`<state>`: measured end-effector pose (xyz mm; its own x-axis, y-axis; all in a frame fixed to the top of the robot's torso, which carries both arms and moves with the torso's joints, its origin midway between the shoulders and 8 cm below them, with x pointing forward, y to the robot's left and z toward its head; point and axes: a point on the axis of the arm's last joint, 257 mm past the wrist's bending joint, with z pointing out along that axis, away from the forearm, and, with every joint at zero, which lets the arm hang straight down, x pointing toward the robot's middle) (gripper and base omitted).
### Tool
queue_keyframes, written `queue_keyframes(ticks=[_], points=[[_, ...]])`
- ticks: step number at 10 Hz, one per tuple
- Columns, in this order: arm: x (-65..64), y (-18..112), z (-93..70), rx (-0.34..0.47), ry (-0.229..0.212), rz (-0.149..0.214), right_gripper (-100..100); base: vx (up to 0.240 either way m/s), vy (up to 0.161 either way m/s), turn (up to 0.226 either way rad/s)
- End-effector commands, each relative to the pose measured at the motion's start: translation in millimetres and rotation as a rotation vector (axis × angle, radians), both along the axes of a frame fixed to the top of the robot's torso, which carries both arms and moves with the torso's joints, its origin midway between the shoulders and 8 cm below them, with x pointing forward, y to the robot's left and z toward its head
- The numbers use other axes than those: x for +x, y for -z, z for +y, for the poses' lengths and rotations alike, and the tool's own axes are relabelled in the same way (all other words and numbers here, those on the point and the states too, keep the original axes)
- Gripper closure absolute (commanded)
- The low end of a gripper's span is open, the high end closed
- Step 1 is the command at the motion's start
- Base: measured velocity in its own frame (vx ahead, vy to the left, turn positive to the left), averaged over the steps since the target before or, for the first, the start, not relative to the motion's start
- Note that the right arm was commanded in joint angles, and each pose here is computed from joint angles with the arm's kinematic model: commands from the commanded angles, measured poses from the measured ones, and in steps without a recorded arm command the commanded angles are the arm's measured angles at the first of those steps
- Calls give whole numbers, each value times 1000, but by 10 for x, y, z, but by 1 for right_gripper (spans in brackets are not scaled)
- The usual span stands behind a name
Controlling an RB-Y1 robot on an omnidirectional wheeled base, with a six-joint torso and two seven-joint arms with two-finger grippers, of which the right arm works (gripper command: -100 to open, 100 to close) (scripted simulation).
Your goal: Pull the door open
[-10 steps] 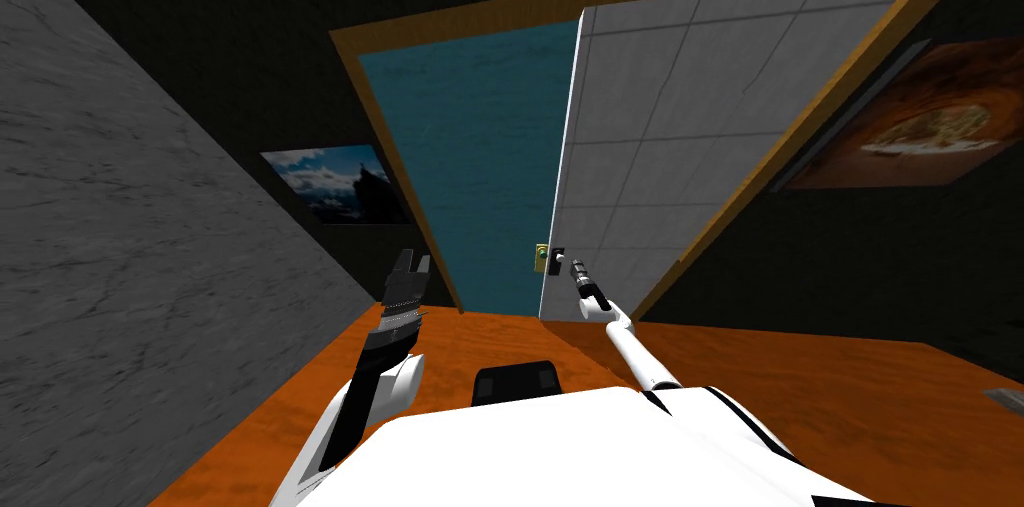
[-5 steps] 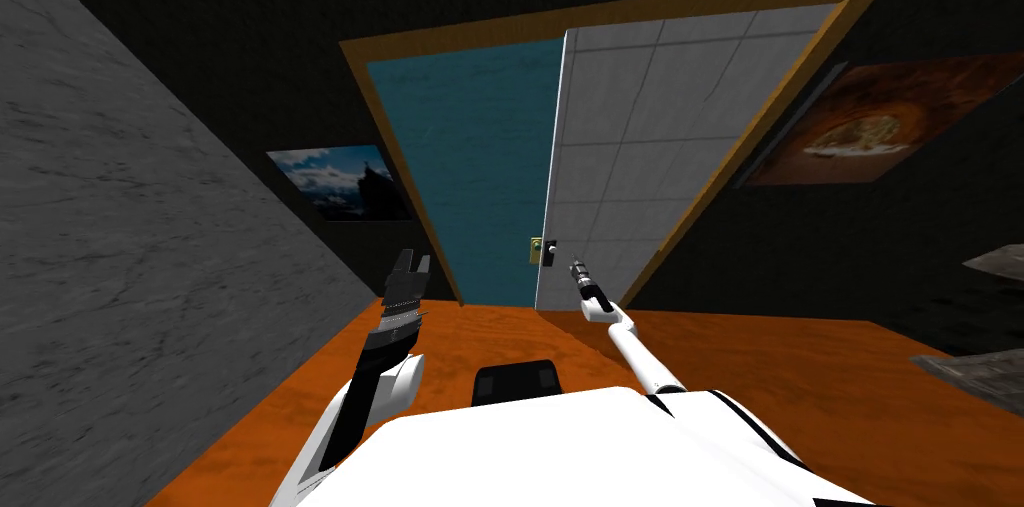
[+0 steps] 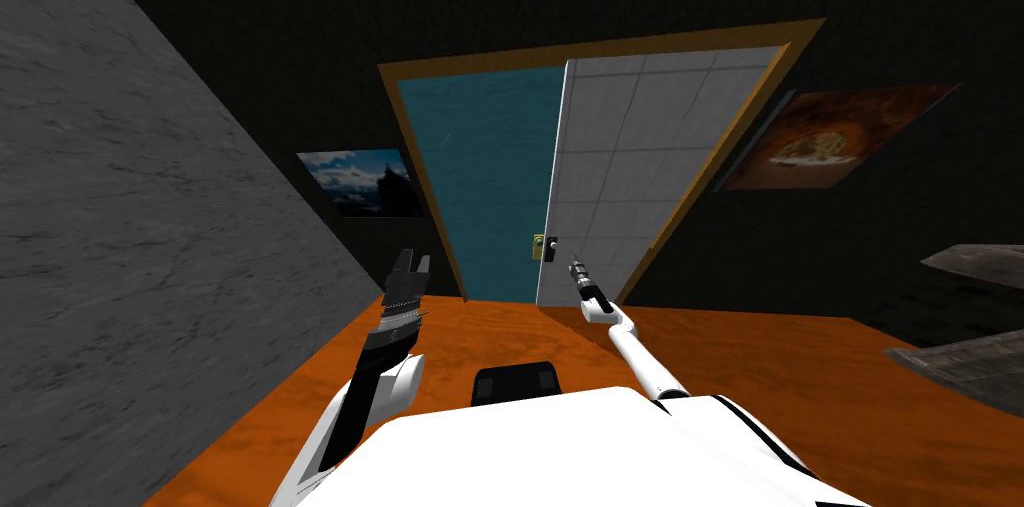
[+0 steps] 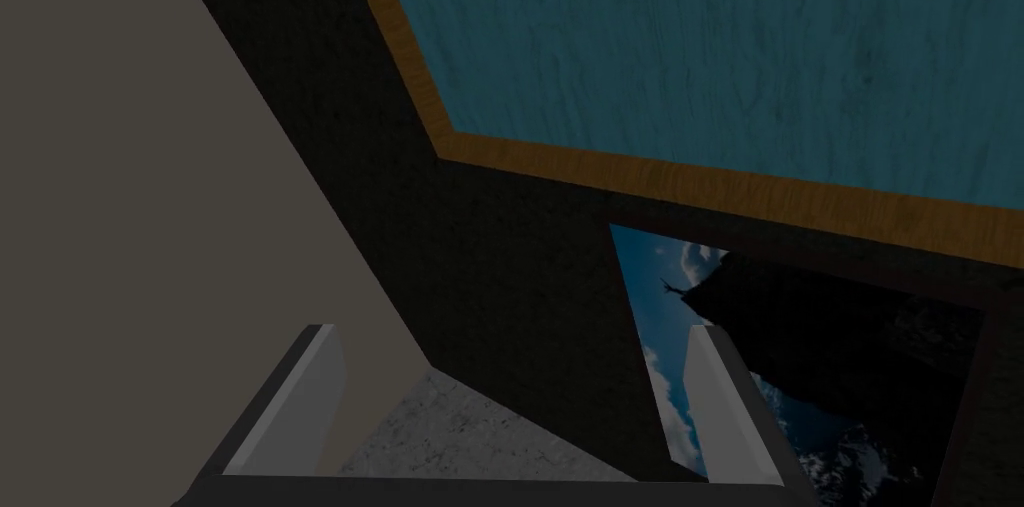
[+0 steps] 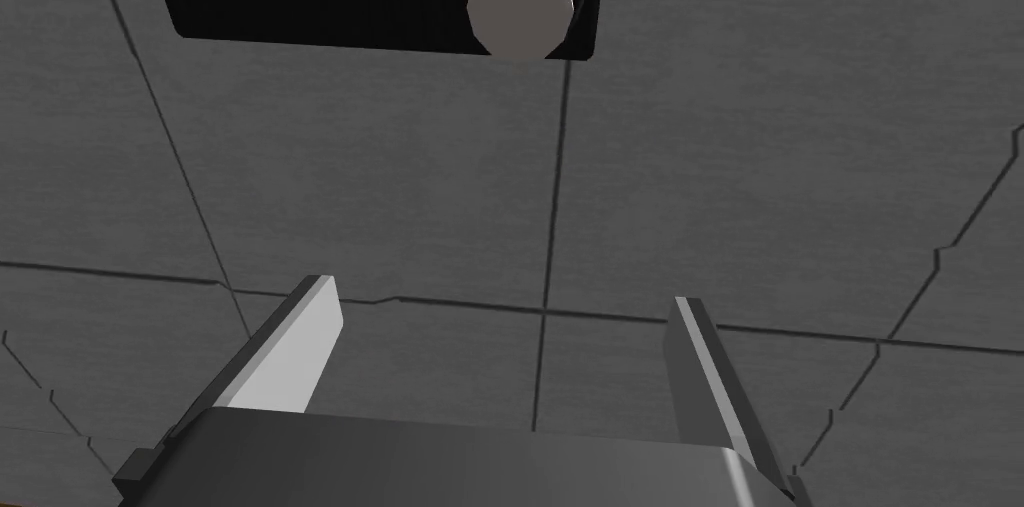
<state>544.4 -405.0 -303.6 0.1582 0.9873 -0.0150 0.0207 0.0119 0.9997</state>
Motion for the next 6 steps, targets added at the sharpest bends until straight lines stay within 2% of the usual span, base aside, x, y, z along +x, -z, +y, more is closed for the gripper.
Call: queue_keyframes(ticks=[1,3,4,6], points=[[-36,53,-127,-6,20,12,-100,-19,-61,-121],[-199,139,-496,-24,77,38,-100,60,-110,-135],[-199,137,-508,-25,80,38,-100,158,-84,-53],[-154,109,-444,-21,72,30,-100,172,-20,63]])
